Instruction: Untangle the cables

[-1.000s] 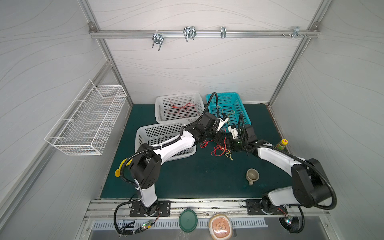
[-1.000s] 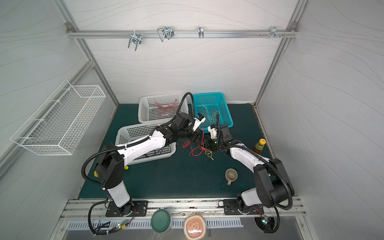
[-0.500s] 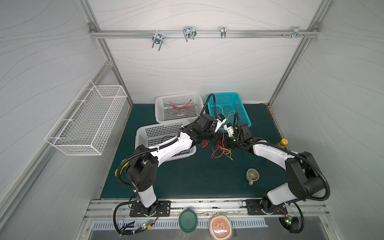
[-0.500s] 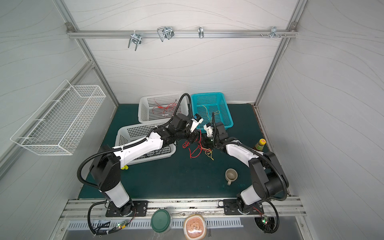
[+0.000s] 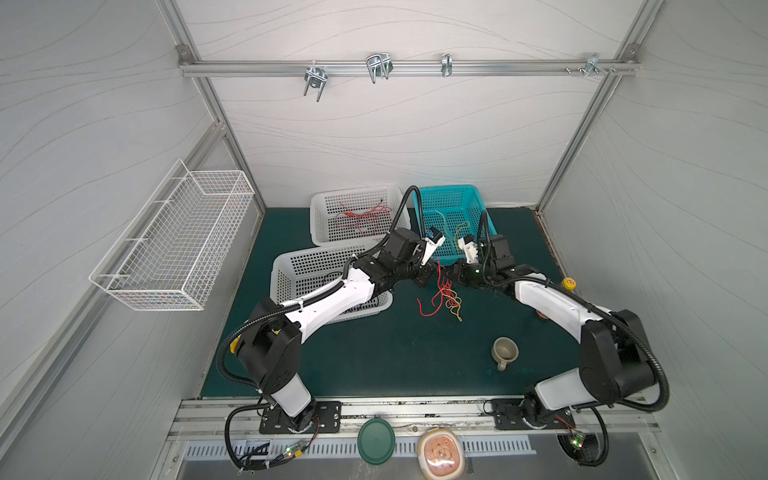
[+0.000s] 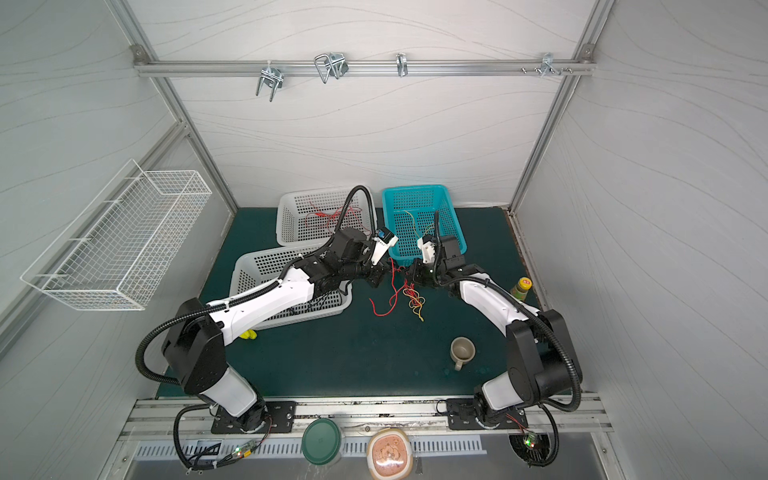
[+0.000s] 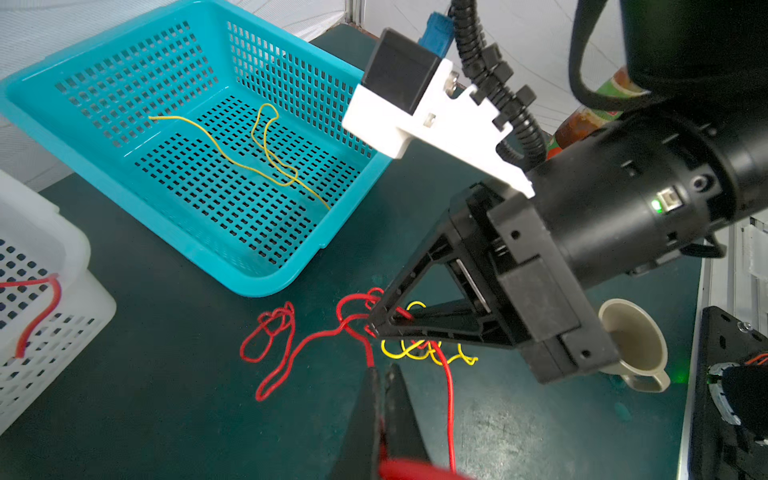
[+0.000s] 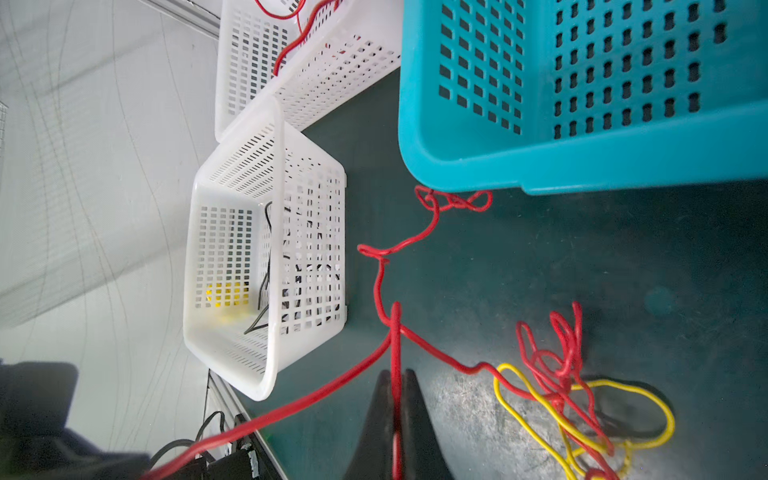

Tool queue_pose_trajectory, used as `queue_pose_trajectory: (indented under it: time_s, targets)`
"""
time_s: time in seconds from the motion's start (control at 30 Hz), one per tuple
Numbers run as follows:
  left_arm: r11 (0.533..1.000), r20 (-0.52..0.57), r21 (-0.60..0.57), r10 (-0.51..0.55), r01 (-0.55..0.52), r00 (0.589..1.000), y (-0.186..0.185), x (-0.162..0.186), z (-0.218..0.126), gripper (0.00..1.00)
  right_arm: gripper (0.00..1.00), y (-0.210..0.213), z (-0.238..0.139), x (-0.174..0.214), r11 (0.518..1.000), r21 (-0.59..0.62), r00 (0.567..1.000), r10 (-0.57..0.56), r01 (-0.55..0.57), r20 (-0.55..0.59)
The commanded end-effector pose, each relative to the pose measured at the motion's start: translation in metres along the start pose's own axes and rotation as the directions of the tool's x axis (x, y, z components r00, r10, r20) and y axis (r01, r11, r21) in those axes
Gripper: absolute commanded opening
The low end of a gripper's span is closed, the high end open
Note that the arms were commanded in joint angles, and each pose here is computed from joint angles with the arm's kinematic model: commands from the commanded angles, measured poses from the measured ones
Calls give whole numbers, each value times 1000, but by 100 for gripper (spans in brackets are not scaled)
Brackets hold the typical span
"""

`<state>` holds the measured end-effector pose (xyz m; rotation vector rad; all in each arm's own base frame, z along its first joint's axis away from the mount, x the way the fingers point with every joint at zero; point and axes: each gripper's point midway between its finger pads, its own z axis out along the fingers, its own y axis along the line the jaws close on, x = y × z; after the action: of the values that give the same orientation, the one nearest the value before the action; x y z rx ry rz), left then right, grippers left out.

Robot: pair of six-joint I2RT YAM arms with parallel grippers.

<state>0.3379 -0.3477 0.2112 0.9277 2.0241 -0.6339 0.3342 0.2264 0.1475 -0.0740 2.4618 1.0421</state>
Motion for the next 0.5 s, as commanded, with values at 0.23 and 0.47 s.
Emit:
queue_pose_trajectory:
  time_s: [0.23,0.47]
  targets:
    - [992,45,-125,-7,13,999,24,-8,-30,0,0,-41,-28,-2,988,155,1000,0,-5,31]
    - [945,33,-315,-88,94,996,74,5,-60,0,0,-89,-59,-1,937,346,996,24,-52,85]
